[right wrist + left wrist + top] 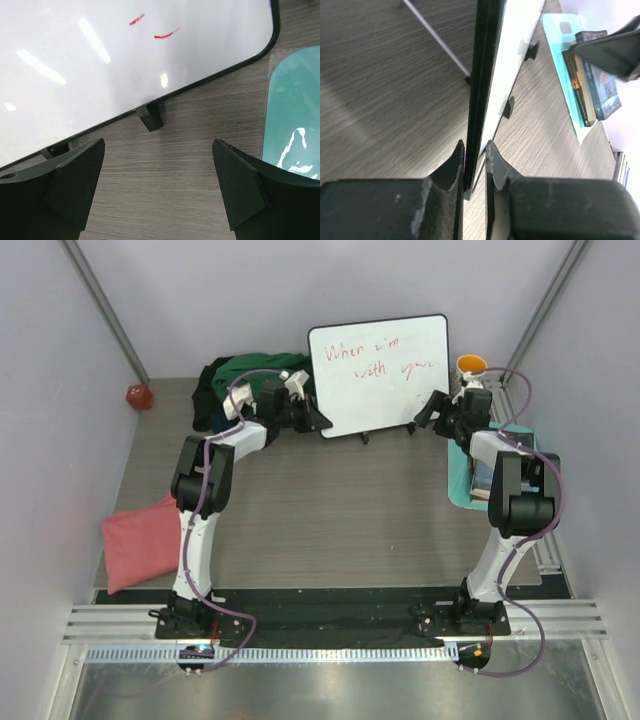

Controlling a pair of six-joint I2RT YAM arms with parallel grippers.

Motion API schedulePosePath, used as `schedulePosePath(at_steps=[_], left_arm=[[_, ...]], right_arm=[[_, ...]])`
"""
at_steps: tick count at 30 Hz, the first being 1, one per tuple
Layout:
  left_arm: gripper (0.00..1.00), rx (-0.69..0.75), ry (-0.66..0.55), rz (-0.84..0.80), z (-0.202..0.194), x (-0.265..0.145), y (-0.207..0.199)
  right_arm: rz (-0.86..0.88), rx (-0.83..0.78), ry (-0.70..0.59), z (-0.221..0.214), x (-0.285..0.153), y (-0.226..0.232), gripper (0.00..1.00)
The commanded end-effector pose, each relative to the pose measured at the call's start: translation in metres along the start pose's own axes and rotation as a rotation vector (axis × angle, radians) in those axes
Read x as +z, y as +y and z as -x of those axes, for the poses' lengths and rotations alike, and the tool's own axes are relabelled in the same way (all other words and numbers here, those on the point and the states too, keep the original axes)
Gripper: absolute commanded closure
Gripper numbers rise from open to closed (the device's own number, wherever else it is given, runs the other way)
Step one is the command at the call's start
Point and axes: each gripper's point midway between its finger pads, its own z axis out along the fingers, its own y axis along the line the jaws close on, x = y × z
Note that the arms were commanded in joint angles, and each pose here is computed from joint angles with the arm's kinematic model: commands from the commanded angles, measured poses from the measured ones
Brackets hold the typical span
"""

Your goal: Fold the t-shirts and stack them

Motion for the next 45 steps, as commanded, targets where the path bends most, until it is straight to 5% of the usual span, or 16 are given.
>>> schedulePosePath(at_steps=[1,23,45], left_arm=[[1.00,-0.086,0.043,0.346,-0.032,-0.028,0.087],[1.00,-0.224,0.215,0.404,-0.018,-0.015,0.090],[1.00,-0.209,0.195,0.415,-0.012,-0.029,0.096]], right_arm=[[0.013,-0.036,-0.107,0.043,-0.024,0.017,0.05],[-0.085,-0.043,-0.213,0.104,-0.053,0.023,0.04],[-0.471,-0.120,-0.179,0.104,0.000,-0.063,0.00]])
